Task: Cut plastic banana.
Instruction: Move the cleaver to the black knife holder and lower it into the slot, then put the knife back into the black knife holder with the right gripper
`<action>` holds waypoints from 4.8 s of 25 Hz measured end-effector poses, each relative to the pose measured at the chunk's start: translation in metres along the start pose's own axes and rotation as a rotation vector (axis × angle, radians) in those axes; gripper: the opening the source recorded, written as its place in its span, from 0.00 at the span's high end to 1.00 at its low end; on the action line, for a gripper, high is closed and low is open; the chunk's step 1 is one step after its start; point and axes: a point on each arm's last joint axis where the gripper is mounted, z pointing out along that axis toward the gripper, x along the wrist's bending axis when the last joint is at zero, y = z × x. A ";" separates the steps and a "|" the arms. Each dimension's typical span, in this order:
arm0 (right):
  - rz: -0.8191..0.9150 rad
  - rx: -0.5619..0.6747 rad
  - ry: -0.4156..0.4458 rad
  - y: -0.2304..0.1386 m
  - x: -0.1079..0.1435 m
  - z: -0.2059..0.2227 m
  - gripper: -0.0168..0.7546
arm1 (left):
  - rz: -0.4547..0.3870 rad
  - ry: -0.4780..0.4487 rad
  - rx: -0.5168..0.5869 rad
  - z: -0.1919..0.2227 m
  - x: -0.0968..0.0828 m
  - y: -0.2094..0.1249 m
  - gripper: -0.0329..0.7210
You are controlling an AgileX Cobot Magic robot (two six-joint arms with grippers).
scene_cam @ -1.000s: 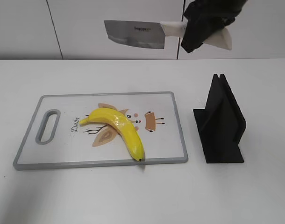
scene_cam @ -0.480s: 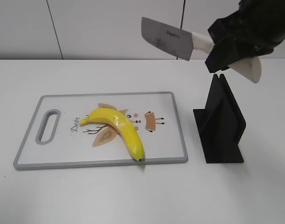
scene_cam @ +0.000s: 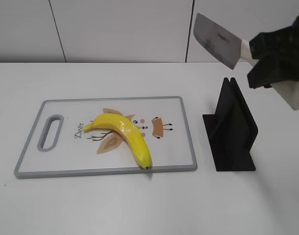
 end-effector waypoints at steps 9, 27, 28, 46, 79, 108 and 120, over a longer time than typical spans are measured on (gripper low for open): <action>0.071 0.051 -0.097 -0.030 -0.018 0.008 0.76 | 0.019 0.047 -0.227 -0.002 -0.010 -0.056 0.20; 0.137 0.015 -0.154 -0.031 -0.026 0.024 0.76 | 0.034 0.082 -0.367 -0.014 -0.013 -0.070 0.25; 0.138 0.026 -0.158 -0.031 -0.026 0.027 0.76 | 0.034 0.082 -0.367 -0.014 -0.013 -0.070 0.25; 0.134 0.049 -0.175 -0.027 -0.029 0.048 0.76 | 0.034 0.082 -0.367 -0.014 -0.013 -0.070 0.25; 0.148 0.179 -0.202 -0.038 -0.033 0.063 0.76 | 0.034 0.082 -0.367 -0.014 -0.013 -0.070 0.29; -0.225 0.014 -0.075 -0.044 -0.016 -0.029 0.14 | 0.034 0.082 -0.367 -0.014 -0.013 -0.070 0.32; -0.336 -0.134 -0.056 -0.136 -0.036 -0.083 0.22 | 0.034 0.082 -0.367 -0.014 -0.013 -0.070 0.32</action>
